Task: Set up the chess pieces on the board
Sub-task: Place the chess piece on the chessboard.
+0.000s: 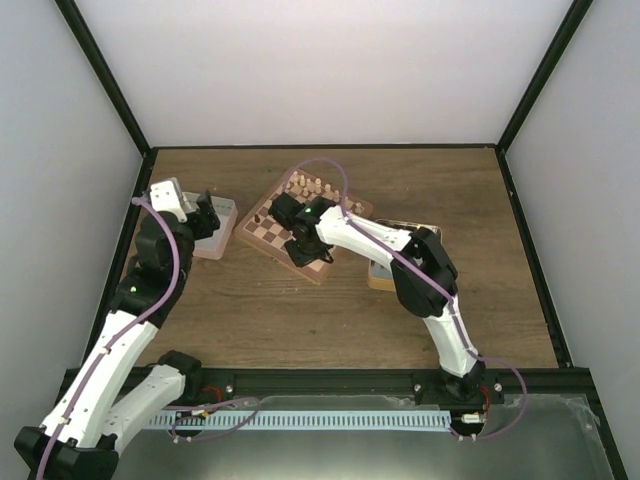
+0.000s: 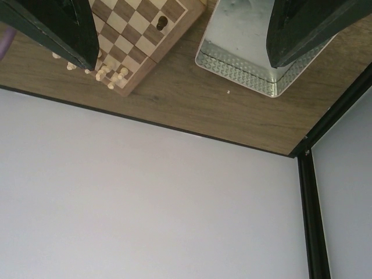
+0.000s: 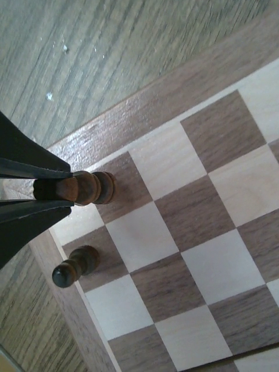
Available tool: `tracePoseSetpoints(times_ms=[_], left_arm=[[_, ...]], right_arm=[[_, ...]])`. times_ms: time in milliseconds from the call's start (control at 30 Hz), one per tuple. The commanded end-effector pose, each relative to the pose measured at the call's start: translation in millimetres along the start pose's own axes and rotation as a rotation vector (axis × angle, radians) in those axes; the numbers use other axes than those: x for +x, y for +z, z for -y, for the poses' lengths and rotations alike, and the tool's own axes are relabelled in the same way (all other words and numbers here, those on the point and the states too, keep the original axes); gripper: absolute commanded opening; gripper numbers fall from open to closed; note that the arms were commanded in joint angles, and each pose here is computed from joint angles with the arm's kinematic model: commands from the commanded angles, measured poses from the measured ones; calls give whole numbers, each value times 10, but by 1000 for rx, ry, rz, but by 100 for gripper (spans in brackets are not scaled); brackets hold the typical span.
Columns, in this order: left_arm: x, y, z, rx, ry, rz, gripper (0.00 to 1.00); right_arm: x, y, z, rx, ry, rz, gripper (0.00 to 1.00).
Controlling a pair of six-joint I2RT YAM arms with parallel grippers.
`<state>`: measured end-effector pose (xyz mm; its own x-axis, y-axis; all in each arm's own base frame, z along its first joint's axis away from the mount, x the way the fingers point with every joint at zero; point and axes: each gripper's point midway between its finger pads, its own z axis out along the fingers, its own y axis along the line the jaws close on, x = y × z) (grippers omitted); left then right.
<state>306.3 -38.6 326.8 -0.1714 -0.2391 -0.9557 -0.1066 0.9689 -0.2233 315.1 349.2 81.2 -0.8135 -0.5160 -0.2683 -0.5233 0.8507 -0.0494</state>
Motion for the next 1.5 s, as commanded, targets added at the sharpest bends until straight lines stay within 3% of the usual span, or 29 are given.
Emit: tracePoseSetpoints(times_ms=[0,467,767,900,1067,1300,1467], left_arm=[[-27,10,-21,-9,9,21,81],[11,39,2,-1,16,6,81],[28,58,26,9,18,-3,81],[42,62,25,9,21,-7,81],[31,56,36,15,19,-4,81],[39,52,114,61,17,-7,81],[66,57,183,101,29,-14,81]], right_arm=[[-97,-92,48,44,-24,20,5],[-90,-36,-29,8,-47,3,10],[-157,-53,-31,11,-28,29,26],[-256,-169,-54,-10,0,78,28],[-376,-437,-3,-20,65,167,38],[-386,-933,692,28,325,366,44],[64,-1007,1552,113,618,431,44]])
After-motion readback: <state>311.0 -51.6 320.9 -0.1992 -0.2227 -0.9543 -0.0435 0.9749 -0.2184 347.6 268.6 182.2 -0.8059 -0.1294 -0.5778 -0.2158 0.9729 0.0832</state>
